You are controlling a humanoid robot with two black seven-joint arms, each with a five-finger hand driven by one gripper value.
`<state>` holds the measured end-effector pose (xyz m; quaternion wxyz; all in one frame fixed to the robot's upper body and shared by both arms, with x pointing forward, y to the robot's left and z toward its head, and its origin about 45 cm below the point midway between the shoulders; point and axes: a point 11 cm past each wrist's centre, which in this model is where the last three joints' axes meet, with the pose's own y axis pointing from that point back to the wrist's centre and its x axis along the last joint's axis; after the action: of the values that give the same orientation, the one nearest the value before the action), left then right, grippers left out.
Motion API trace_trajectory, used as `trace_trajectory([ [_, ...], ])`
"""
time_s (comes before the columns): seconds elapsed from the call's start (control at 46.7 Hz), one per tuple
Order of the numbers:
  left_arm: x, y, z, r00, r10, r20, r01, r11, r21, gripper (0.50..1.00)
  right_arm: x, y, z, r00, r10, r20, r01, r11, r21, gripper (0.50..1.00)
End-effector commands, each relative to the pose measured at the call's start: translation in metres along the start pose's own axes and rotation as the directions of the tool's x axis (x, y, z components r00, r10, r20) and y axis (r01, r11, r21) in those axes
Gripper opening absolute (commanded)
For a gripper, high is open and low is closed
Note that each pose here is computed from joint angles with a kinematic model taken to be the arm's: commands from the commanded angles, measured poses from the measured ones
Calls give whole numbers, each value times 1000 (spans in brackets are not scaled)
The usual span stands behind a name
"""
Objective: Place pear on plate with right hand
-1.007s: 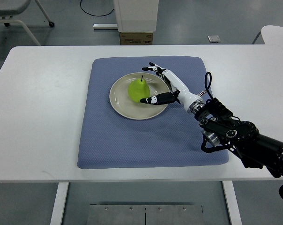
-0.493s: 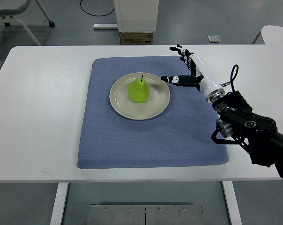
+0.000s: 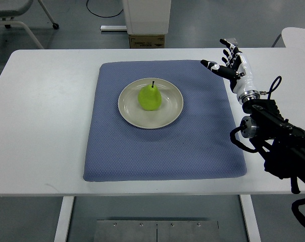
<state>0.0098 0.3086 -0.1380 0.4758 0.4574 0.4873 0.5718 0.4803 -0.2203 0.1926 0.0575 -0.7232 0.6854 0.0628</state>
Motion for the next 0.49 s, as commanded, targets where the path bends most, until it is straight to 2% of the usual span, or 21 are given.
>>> trace_trajectory([
  [0.0, 0, 0, 0, 1000, 0, 1, 0, 1000, 0, 1000, 4, 0, 3, 999, 30, 46, -29, 999, -28, 1000],
  [0.471, 0, 0, 0, 1000, 0, 1, 0, 1000, 0, 1000, 5, -1, 0, 979, 95, 178, -92, 996, -23, 1000],
])
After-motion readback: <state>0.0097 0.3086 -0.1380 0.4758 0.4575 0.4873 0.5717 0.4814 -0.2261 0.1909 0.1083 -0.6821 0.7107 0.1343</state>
